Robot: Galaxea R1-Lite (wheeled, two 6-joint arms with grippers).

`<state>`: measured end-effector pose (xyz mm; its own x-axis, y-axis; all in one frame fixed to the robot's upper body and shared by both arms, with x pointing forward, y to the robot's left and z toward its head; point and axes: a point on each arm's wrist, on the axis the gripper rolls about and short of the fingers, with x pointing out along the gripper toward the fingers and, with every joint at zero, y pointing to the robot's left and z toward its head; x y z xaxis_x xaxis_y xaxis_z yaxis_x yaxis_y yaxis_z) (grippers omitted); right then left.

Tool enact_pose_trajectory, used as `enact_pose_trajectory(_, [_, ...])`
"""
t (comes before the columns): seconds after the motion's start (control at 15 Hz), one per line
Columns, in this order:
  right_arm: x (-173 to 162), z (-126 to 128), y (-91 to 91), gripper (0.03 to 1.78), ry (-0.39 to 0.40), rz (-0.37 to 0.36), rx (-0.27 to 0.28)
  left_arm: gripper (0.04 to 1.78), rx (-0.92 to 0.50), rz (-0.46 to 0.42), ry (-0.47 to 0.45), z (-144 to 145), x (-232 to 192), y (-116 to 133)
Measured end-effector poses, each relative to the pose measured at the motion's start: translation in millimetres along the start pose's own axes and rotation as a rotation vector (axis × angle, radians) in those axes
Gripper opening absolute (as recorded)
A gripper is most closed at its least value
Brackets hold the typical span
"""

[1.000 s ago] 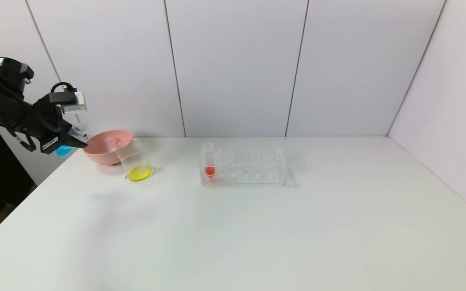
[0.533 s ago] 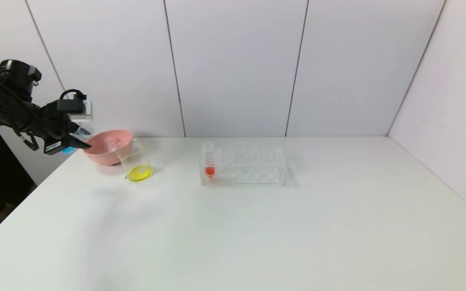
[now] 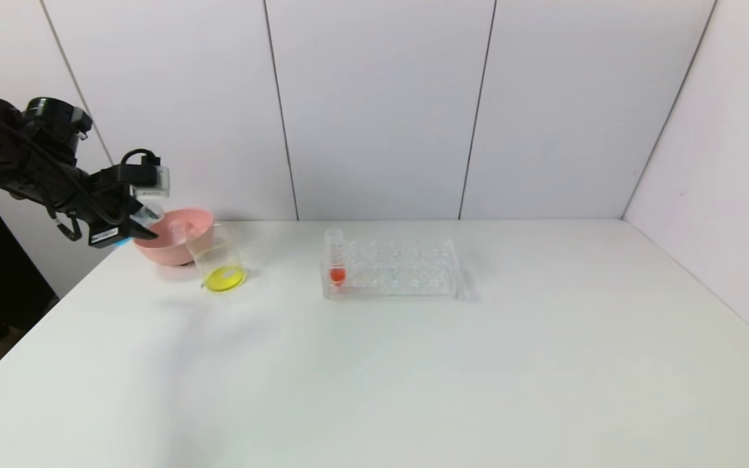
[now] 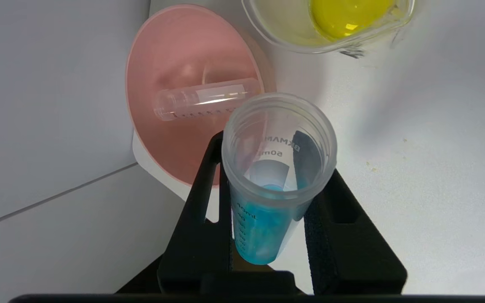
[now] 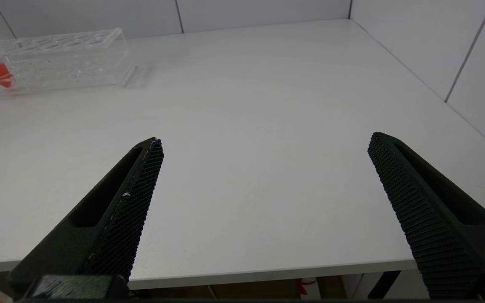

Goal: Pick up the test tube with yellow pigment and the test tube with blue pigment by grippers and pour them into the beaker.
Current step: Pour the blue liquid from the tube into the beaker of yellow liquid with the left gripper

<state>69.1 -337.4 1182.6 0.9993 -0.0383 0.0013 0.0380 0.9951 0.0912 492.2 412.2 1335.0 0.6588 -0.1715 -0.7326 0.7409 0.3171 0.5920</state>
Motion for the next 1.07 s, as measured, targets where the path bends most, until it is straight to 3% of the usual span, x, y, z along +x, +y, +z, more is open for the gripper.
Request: enact_pose_trajectory(1.07, [0.0, 0.0, 0.0, 1.77, 0.0, 0.0, 0.0, 0.49, 0.075, 0.063, 0.156, 22.5, 8.2, 0.6])
